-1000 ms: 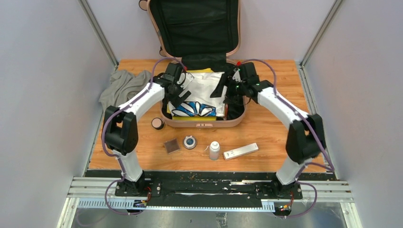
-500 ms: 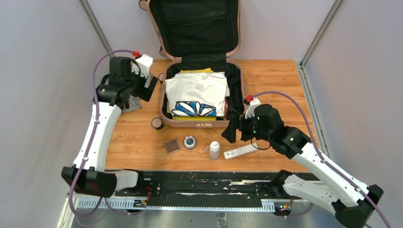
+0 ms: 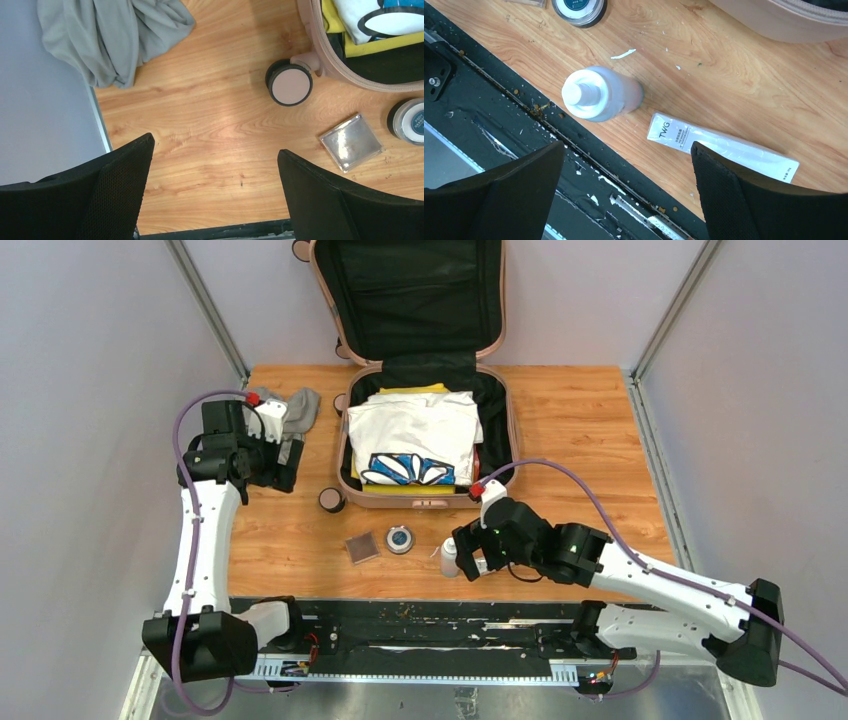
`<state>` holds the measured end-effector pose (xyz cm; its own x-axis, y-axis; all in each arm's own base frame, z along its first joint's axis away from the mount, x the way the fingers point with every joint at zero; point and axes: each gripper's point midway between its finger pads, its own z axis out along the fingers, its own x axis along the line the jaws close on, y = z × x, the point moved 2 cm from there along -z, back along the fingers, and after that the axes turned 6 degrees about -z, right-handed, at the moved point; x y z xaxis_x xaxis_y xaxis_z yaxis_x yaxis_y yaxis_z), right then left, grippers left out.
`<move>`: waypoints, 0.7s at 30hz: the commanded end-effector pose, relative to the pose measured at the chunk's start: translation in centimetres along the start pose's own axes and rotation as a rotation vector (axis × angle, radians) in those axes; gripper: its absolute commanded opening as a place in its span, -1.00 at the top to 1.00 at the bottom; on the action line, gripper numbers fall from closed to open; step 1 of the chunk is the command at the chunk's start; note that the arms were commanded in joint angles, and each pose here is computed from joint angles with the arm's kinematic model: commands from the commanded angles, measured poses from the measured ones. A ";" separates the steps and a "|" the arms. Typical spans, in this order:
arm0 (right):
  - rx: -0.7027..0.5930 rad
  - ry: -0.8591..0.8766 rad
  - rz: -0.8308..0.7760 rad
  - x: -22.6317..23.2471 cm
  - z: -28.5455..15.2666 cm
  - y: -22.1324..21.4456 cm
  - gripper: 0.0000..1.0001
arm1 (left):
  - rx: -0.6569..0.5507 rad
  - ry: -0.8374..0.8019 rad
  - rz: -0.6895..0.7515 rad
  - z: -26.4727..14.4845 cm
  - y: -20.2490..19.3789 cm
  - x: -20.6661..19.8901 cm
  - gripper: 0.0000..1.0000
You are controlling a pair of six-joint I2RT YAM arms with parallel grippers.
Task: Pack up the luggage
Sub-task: Pick up the makeup from the center of the board.
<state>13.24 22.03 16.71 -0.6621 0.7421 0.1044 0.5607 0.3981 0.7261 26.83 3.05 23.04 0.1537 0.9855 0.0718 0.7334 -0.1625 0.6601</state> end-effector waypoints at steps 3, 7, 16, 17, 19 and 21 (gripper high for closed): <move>-0.031 -0.069 -0.033 -0.6 1.1 0.1 -1.00 | 0.039 -0.064 -0.028 0.9 -1.5 -0.7 -1.00; -0.051 -0.082 -0.020 -0.7 1.5 0.2 -0.98 | 0.052 -0.089 -0.037 1.2 -2.0 -1.1 -1.00; -0.062 0.007 -0.038 1.3 3.4 0.4 -0.90 | 0.063 -0.084 -0.020 1.3 -2.7 -1.1 -1.00; -0.064 0.011 -0.040 1.5 3.7 0.4 -0.88 | 0.061 -0.083 -0.019 1.2 -2.7 -1.1 -1.00; -0.065 0.028 -0.049 1.9 4.2 0.4 -0.85 | 0.058 -0.083 -0.018 1.2 -2.7 -1.1 -1.00; -0.062 0.027 -0.051 2.1 4.8 0.5 -0.82 | 0.058 -0.083 -0.023 1.2 -2.6 -1.1 -1.00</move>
<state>14.55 24.89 14.31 -0.6758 0.7331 0.0770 0.5202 0.4003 0.7544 25.92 2.41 20.42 0.1837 0.9830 0.0044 0.7739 -0.1474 0.6159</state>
